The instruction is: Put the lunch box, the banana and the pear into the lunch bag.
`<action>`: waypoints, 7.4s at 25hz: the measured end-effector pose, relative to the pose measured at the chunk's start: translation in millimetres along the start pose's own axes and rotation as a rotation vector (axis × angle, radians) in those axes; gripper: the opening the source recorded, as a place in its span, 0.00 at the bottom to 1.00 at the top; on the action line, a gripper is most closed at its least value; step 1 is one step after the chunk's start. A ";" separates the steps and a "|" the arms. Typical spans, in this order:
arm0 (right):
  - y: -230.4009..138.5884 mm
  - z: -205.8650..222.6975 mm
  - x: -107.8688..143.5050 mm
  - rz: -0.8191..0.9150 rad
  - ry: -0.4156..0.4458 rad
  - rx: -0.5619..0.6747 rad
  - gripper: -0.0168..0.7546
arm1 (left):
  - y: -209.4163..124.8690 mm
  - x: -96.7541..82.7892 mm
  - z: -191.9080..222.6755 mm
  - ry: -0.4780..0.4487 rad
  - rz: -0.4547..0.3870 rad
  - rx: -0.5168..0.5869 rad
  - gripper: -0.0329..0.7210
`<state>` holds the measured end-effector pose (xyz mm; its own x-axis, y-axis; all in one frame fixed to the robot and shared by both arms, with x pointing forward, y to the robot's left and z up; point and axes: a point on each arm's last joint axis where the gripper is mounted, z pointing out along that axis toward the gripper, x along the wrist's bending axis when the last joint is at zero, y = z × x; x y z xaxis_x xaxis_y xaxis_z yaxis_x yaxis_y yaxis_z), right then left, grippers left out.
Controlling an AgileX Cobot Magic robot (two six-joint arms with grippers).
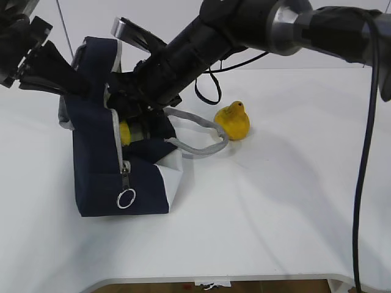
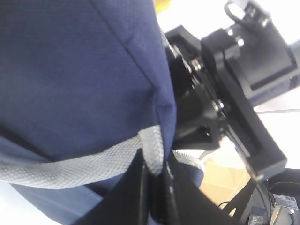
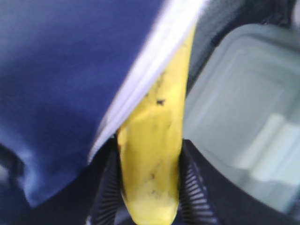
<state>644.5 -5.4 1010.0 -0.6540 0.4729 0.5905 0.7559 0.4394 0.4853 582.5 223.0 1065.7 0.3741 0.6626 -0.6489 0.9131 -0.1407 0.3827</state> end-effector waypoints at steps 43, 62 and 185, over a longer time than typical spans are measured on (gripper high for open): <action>17.7 -81.1 -40.8 -0.021 -0.641 0.089 0.77 | -0.7 -0.2 -0.5 0.003 0.004 0.006 0.05; -8.2 -116.5 -103.6 0.246 -0.664 0.080 0.77 | -0.8 0.0 -0.5 0.006 0.005 0.008 0.05; 8.7 -48.2 -36.8 0.002 -0.355 0.100 0.76 | -6.0 8.1 -1.7 0.099 0.047 0.066 0.05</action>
<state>676.5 -55.8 1023.6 -0.6356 0.7014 0.3224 0.7618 0.5024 0.4090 579.7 230.5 1059.2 0.4020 0.7227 -0.5622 0.9048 -0.2194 0.3649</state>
